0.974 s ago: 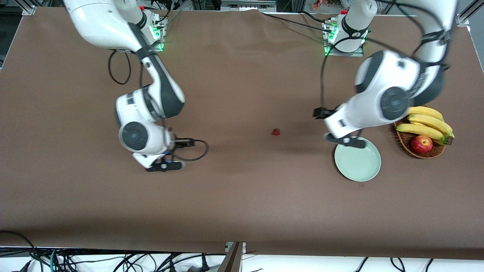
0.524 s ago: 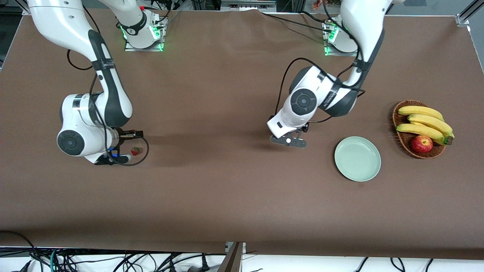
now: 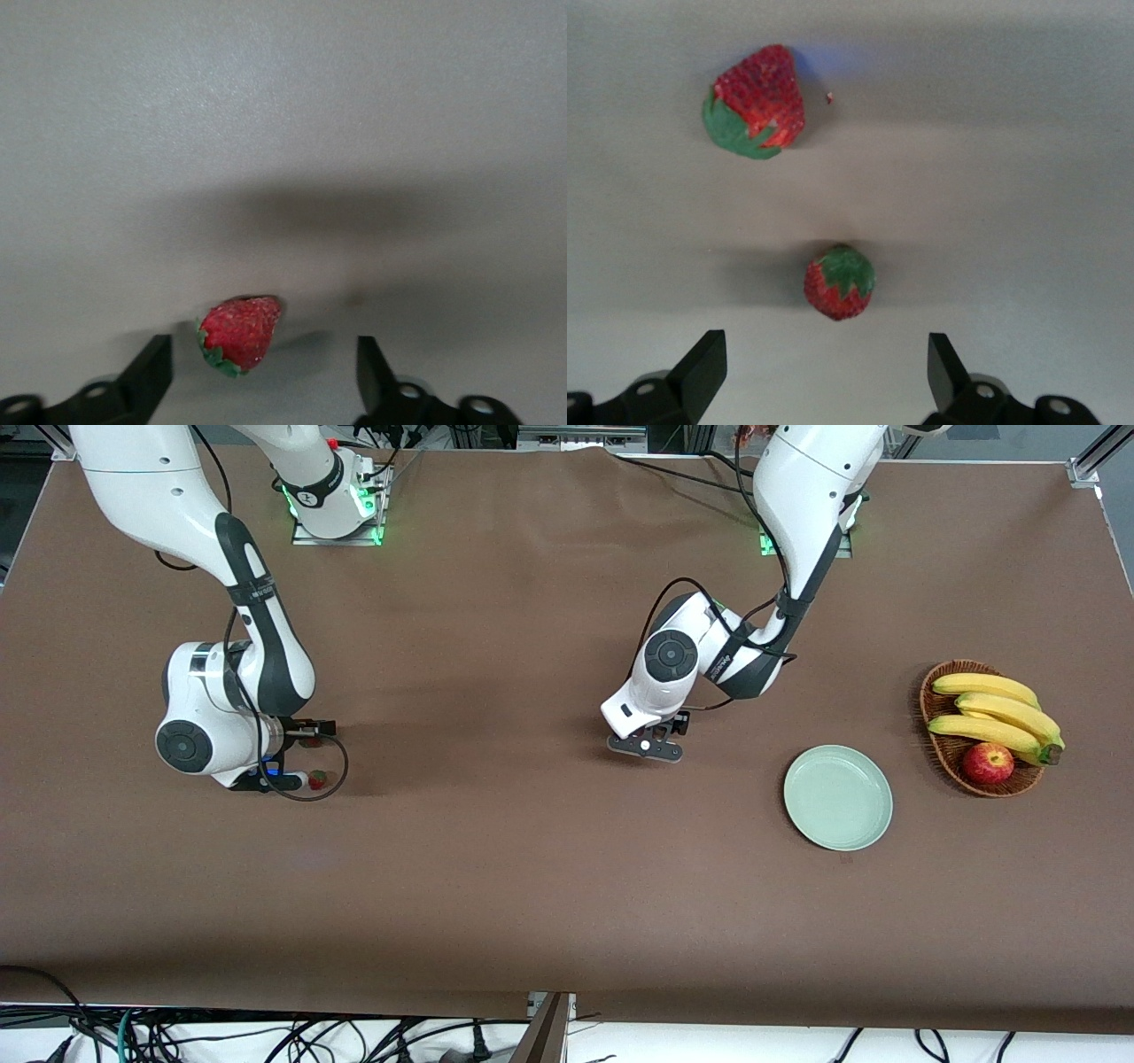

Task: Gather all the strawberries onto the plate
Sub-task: 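Place the strawberry on the plate while the right gripper grasps another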

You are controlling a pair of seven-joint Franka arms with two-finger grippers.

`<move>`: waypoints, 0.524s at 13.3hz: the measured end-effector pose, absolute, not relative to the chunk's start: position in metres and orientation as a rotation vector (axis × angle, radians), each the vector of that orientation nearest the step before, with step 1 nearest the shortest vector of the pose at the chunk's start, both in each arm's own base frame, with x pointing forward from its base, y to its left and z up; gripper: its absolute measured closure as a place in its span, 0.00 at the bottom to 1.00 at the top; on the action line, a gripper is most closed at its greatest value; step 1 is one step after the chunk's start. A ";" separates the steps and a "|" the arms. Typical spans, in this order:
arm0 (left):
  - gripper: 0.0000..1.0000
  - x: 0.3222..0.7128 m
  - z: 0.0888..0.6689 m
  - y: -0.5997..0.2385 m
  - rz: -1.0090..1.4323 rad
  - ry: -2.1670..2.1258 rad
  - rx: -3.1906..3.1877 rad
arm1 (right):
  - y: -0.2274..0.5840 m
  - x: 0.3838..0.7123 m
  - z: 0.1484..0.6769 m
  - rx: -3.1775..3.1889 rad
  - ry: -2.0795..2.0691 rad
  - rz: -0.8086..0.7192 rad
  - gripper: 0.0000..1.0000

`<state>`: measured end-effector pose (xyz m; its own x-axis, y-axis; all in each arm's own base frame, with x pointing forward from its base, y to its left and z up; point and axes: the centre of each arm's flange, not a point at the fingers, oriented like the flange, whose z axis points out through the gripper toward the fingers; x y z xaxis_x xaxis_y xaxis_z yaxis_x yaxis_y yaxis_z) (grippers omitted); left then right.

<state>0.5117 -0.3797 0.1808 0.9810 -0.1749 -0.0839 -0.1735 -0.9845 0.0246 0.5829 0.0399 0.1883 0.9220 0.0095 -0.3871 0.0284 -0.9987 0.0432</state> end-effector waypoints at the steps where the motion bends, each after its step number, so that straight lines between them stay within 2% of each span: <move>1: 0.27 0.513 0.181 -0.379 -0.130 -0.271 3.110 | 0.039 0.581 0.184 3.036 0.028 -0.591 0.00; 4: 0.63 0.519 0.183 -0.374 -0.103 -0.282 3.124 | 0.036 0.572 0.170 3.043 0.023 -0.535 0.00; 5: 0.65 0.520 0.185 -0.373 -0.088 -0.302 3.132 | 0.035 0.572 0.169 3.044 0.022 -0.528 0.05; 6: 0.65 0.522 0.186 -0.371 -0.083 -0.308 3.139 | 0.035 0.572 0.169 3.045 0.023 -0.522 0.06; 7: 0.65 0.525 0.188 -0.367 -0.091 -0.305 3.148 | 0.035 0.573 0.169 3.045 0.023 -0.520 0.13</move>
